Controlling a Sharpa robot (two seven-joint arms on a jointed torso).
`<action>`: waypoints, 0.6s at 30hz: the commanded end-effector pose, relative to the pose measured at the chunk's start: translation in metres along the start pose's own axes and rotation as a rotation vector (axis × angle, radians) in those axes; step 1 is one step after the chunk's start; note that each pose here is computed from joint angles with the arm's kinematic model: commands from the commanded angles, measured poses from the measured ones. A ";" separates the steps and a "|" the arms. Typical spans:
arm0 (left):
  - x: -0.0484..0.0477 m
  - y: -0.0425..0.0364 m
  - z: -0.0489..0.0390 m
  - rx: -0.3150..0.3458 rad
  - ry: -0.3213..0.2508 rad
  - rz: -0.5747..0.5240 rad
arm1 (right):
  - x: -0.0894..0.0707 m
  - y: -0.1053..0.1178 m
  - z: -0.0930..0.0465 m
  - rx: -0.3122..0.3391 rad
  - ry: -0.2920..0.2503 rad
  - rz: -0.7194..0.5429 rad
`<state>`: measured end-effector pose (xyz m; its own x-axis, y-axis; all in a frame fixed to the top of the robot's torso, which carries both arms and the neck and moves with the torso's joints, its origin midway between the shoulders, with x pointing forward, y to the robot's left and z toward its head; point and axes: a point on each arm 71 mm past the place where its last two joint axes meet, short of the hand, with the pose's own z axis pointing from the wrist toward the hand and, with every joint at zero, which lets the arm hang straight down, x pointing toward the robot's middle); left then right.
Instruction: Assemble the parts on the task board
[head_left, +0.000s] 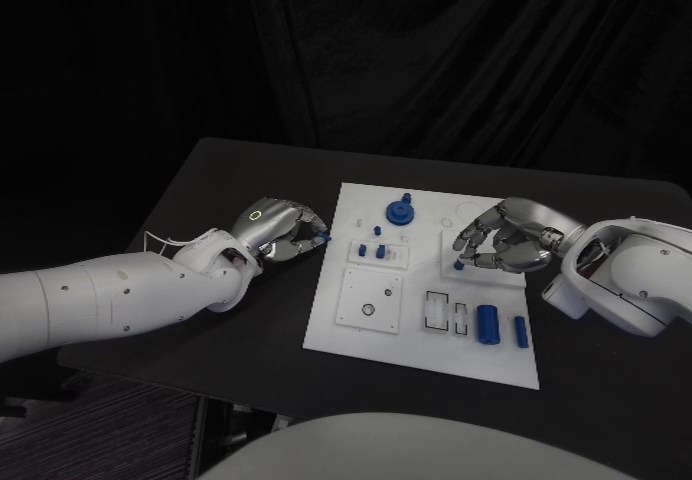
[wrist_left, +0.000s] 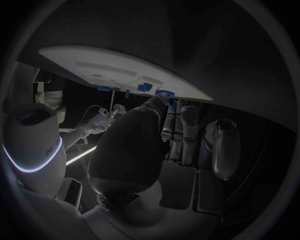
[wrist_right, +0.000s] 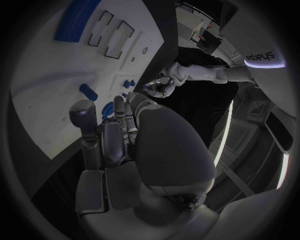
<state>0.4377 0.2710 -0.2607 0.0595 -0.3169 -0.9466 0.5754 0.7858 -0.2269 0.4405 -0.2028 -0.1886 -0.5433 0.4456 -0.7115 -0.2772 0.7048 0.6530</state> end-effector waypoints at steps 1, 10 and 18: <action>-0.0074 -0.0177 0.0002 0.092 -0.071 -0.012 | 0.001 0.002 0.002 -0.010 -0.022 -0.001; -0.0064 -0.0533 0.0033 0.199 -0.062 -0.084 | 0.015 0.007 0.009 -0.035 0.002 0.008; -0.0029 -0.0685 0.0086 0.235 -0.056 -0.114 | 0.032 0.007 0.015 -0.038 0.031 0.022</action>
<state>0.4070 0.2179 -0.2429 0.0238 -0.4229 -0.9059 0.7286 0.6277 -0.2739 0.4330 -0.1759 -0.2098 -0.5839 0.4361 -0.6847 -0.2887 0.6767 0.6773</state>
